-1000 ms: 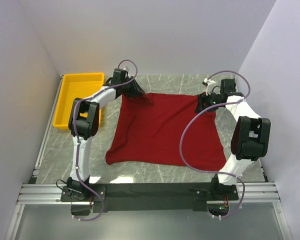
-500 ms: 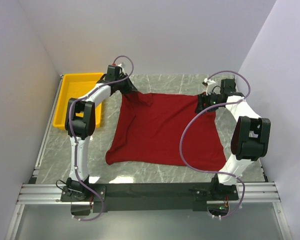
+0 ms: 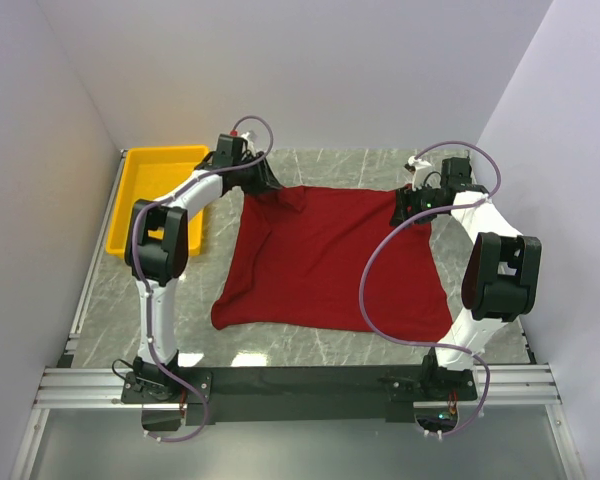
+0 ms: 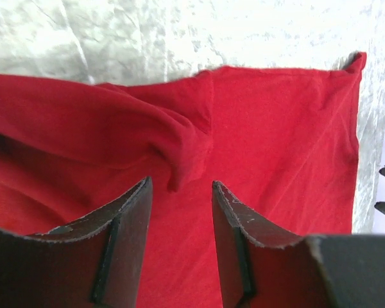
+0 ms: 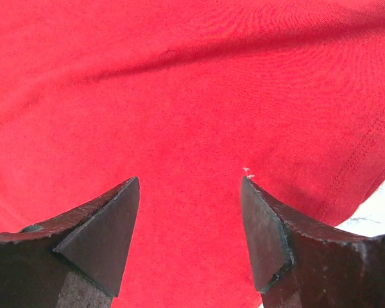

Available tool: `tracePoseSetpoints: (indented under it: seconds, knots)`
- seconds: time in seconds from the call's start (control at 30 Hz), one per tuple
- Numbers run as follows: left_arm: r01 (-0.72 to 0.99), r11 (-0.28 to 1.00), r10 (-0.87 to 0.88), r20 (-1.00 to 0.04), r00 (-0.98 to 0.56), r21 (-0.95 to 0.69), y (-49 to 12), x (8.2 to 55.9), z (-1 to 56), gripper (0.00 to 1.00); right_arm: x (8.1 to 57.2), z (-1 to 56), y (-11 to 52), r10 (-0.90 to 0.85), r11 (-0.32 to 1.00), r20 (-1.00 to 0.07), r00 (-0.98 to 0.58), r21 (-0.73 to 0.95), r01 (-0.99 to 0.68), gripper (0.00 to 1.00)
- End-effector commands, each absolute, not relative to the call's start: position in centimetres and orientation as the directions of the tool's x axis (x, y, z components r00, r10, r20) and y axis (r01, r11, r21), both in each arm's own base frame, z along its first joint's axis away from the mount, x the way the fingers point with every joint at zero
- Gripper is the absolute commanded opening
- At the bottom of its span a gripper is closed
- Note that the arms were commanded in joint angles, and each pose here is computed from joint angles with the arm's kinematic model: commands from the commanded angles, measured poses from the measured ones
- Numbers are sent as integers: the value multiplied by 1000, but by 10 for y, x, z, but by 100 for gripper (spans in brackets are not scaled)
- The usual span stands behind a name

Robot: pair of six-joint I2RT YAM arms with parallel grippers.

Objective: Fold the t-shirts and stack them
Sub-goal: Flatten the tshirt out

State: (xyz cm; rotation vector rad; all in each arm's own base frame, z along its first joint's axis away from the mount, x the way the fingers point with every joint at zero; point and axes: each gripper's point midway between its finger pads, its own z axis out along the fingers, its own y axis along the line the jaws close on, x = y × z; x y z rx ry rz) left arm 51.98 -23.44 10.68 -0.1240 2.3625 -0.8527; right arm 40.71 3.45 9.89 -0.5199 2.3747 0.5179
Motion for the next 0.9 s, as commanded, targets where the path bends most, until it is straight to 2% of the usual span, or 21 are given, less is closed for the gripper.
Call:
tracePoseSetpoints:
  seconds: [0.0, 0.17, 0.33, 0.47, 0.6, 0.63, 0.87]
  knots:
    - [143, 771, -282, -535, -796, -621, -250, 517, 120, 48, 414, 123, 34, -226, 838, -714, -663, 204, -506, 71]
    - [76, 765, -322, -481, -815, -640, -269, 521, 102, 48, 413, 124, 33, -233, 839, -715, -660, 195, -507, 71]
    - [15, 789, -358, -480, -801, -614, -263, 528, 98, 45, 413, 126, 33, -235, 839, -718, -655, 191, -510, 71]
    - [11, 786, -366, -479, -798, -618, -265, 532, 100, 32, 413, 126, 34, -226, 837, -720, -656, 200, -508, 71]
    - [16, 749, -399, -471, -787, -662, -270, 542, 109, 3, 415, 128, 34, -221, 838, -724, -654, 202, -507, 71]
    - [13, 731, -421, -466, -778, -683, -272, 546, 113, 1, 415, 129, 35, -222, 837, -725, -652, 201, -508, 71]
    - [-5, 616, -541, -418, -730, -788, -269, 572, 139, 0, 413, 131, 32, -221, 840, -728, -649, 197, -506, 71]
